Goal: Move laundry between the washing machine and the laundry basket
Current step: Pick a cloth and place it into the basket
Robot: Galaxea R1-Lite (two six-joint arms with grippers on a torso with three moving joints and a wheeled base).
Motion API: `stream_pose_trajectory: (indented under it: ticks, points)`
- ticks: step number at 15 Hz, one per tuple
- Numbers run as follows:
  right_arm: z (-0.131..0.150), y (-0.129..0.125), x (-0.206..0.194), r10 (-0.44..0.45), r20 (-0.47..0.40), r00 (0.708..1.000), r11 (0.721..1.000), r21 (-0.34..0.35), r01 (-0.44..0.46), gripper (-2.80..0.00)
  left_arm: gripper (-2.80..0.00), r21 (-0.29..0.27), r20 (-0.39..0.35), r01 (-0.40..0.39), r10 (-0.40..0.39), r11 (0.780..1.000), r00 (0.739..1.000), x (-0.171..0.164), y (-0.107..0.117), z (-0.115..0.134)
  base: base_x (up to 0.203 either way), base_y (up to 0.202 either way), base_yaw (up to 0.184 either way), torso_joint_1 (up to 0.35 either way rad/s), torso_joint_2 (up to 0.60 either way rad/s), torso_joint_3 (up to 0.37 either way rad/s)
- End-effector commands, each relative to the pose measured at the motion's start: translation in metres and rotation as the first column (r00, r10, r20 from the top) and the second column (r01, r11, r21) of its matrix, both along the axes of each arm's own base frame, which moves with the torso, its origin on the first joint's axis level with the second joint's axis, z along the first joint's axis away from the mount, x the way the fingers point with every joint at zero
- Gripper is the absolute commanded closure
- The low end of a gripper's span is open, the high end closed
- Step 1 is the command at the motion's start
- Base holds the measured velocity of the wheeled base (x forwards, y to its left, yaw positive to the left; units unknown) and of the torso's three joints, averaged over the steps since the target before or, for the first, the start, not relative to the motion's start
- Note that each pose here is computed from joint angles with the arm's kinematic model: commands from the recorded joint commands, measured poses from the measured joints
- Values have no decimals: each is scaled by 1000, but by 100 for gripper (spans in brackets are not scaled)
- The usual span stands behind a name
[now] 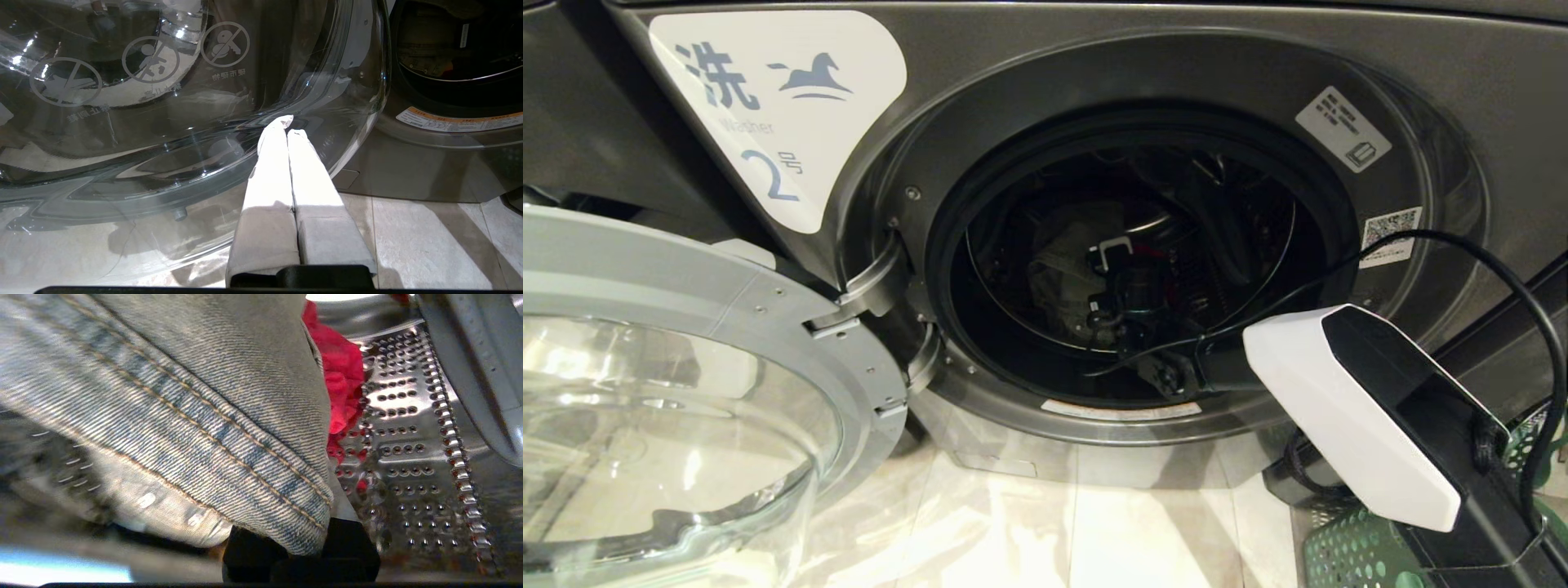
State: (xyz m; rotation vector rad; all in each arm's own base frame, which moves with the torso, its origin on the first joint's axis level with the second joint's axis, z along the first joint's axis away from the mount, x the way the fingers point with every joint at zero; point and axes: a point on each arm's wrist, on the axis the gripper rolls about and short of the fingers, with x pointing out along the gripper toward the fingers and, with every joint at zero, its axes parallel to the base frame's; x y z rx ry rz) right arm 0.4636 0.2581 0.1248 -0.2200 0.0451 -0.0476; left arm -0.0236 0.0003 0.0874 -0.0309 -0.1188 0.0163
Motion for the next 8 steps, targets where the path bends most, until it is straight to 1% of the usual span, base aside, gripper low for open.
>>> stream_pose_trajectory:
  ticks: [1,3,5,8]
  points:
    - [18,4,-23,24,-8,1000,1000,-4,-24,0,0,-1,-40,0,0,1000,999,3,0,-11,0,0,0,0,0,0]
    - [22,1,-47,37,-50,998,999,-29,-38,0,0,-2,-40,0,0,1000,999,3,0,-11,0,0,0,0,0,0]
    - [44,-7,-79,60,-54,997,998,-32,-62,0,0,-2,-40,0,0,1000,999,3,0,-11,0,0,0,0,0,0]
    - [80,-20,-129,107,-29,994,994,-13,-107,0,0,-4,-40,0,0,1000,999,3,0,-11,0,0,0,0,0,0]
